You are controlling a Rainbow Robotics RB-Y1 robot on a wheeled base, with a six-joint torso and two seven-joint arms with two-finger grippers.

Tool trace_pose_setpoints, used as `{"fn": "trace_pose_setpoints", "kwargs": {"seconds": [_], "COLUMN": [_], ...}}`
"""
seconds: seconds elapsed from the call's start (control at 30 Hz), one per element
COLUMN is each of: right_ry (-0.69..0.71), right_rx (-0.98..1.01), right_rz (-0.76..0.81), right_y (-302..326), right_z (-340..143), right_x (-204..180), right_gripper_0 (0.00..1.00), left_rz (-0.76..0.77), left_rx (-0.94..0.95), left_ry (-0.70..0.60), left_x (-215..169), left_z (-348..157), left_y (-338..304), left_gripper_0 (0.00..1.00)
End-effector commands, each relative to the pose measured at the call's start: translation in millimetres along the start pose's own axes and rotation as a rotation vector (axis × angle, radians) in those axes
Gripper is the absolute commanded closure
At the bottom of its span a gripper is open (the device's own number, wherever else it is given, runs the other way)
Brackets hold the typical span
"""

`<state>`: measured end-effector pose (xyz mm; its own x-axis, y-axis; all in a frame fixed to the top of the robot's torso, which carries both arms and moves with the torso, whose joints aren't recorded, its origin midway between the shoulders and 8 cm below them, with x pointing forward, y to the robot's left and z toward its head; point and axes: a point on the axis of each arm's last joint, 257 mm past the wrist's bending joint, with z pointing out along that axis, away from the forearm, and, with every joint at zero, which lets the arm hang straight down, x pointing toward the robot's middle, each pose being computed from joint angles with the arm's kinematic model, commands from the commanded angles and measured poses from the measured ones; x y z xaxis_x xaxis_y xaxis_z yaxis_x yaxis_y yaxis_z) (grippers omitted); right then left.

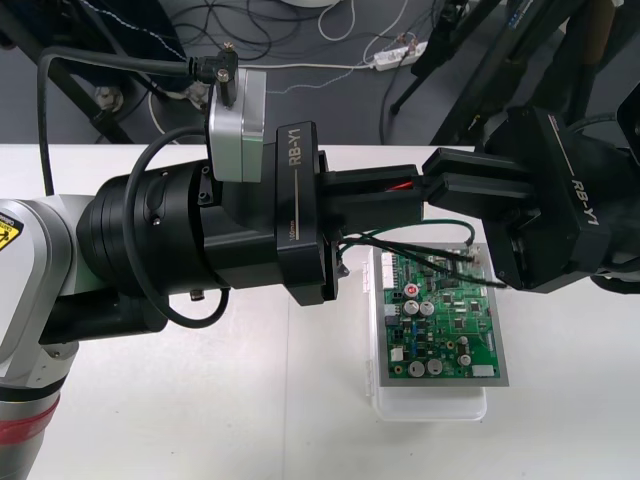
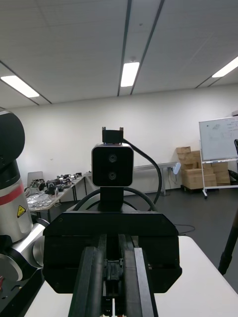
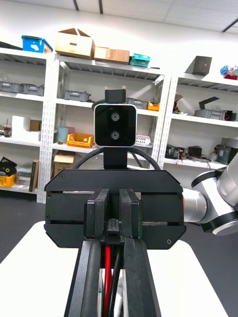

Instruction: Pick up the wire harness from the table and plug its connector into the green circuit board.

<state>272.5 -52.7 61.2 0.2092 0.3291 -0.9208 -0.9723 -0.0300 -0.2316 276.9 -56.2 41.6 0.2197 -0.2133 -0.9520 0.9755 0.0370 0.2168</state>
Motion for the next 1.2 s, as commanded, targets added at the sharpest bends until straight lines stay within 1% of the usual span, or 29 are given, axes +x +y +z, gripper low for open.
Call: {"fn": "trace_pose_setpoints", "kwargs": {"seconds": [0.03, 0.07, 0.1, 0.13, 0.17, 0.2, 0.53, 0.77, 0.87, 1.0, 1.2], "right_ry": [-0.032, -0.032, -0.033, -0.033, -0.034, -0.037, -0.039, -0.020, 0.002, 0.052, 0.171], "right_rx": [-0.037, -0.036, -0.035, -0.035, -0.035, -0.034, -0.043, -0.051, -0.058, -0.068, -0.100], "right_rz": [-0.086, -0.086, -0.085, -0.085, -0.084, -0.084, -0.081, -0.081, -0.077, -0.084, -0.078], "right_y": [14, 14, 13, 13, 13, 13, 15, 16, 18, 18, 23], "right_z": [4, 4, 3, 3, 3, 3, 2, 0, -2, -10, -25], "right_x": [-13, -13, -13, -13, -13, -14, -15, -12, -10, -8, 1], "right_gripper_0": [0.97, 0.83, 0.49, 0.31, 0.07, 0.00, 0.00, 0.00, 0.00, 0.00, 0.00], "left_rz": [-0.032, -0.032, -0.031, -0.031, -0.029, -0.028, -0.022, -0.005, -0.005, -0.068, -0.052], "left_rx": [0.047, 0.047, 0.048, 0.048, 0.049, 0.049, 0.046, -0.016, -0.053, -0.083, -0.078], "left_ry": [-0.005, -0.007, -0.008, -0.008, -0.009, -0.010, -0.015, 0.009, 0.026, 0.010, 0.011], "left_x": [-9, -10, -10, -10, -10, -10, -12, -9, -6, -2, 15], "left_z": [6, 6, 6, 6, 6, 6, 5, -15, -28, -51, -82], "left_y": [-9, -9, -9, -9, -10, -10, -8, 9, 20, 32, 44], "left_gripper_0": [1.00, 1.00, 1.00, 1.00, 1.00, 1.00, 1.00, 1.00, 1.00, 1.00, 1.00]}}
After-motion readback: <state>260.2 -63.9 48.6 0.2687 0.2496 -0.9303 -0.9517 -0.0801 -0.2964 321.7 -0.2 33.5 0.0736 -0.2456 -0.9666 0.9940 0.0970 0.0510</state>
